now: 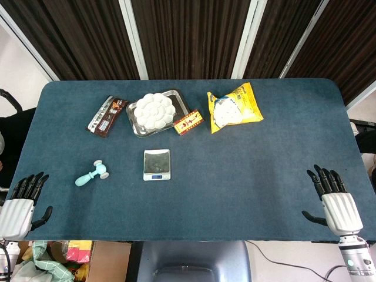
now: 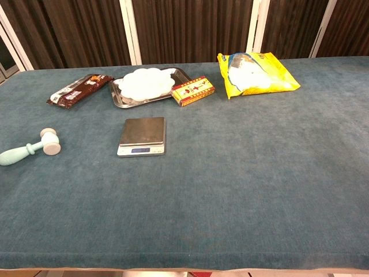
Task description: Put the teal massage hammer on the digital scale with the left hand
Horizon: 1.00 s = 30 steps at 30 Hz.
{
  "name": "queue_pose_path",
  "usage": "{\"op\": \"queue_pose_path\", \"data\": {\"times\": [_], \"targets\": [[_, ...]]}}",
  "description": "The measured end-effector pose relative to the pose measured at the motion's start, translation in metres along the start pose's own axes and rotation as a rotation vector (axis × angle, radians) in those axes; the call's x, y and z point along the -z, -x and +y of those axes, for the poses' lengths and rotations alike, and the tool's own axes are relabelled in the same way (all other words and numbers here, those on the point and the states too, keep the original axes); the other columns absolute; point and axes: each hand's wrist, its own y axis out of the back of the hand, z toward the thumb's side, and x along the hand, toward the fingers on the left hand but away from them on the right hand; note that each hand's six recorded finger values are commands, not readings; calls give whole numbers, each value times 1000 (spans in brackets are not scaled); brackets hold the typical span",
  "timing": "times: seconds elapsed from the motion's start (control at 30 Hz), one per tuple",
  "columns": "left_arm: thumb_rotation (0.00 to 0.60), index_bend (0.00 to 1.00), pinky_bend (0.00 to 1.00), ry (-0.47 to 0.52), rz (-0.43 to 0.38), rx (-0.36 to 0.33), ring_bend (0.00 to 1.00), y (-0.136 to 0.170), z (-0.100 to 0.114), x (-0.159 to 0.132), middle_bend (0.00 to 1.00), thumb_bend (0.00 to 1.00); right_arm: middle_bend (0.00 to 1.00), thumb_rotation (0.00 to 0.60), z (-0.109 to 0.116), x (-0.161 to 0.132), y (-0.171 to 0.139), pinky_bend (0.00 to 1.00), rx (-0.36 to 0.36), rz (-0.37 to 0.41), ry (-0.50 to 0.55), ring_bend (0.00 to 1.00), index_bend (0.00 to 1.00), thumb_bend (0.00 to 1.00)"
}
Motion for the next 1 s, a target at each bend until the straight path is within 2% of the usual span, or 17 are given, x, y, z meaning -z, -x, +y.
{"op": "queue_pose_path", "data": {"times": [0.17,0.37,0.43,0.53,0.63,0.7,0.83,1.0], "targets": [[600,1,90,7,-7,31,3,-4,-8,-3,36,353,0,600,1,0,-1,0,2,0,0,0,0,211],[600,61,118,36,-24,18,86,-23,-26,-12,123,337,0,600,1,2,-1,0,1,-7,9,0,0,210],[600,70,160,29,-17,33,126,-35,-35,-11,137,339,0,600,1,2,-1,0,-2,-8,9,0,0,210],[600,76,283,30,7,80,144,-52,-51,-12,138,339,0,600,0,4,0,0,-3,-13,6,0,0,210],[600,95,313,26,41,131,168,-70,-67,-14,144,340,0,600,-2,4,1,0,-12,-14,7,0,0,210],[600,128,320,10,58,140,230,-80,-74,-16,181,339,0,600,-3,3,1,0,-19,-13,9,0,0,211],[600,187,416,-76,77,121,388,-98,-85,-22,274,341,0,600,-4,3,2,0,-31,-8,13,0,0,210],[600,250,478,-182,105,110,491,-116,-100,-24,344,340,0,600,-4,2,2,0,-35,-3,21,0,0,210]]}}
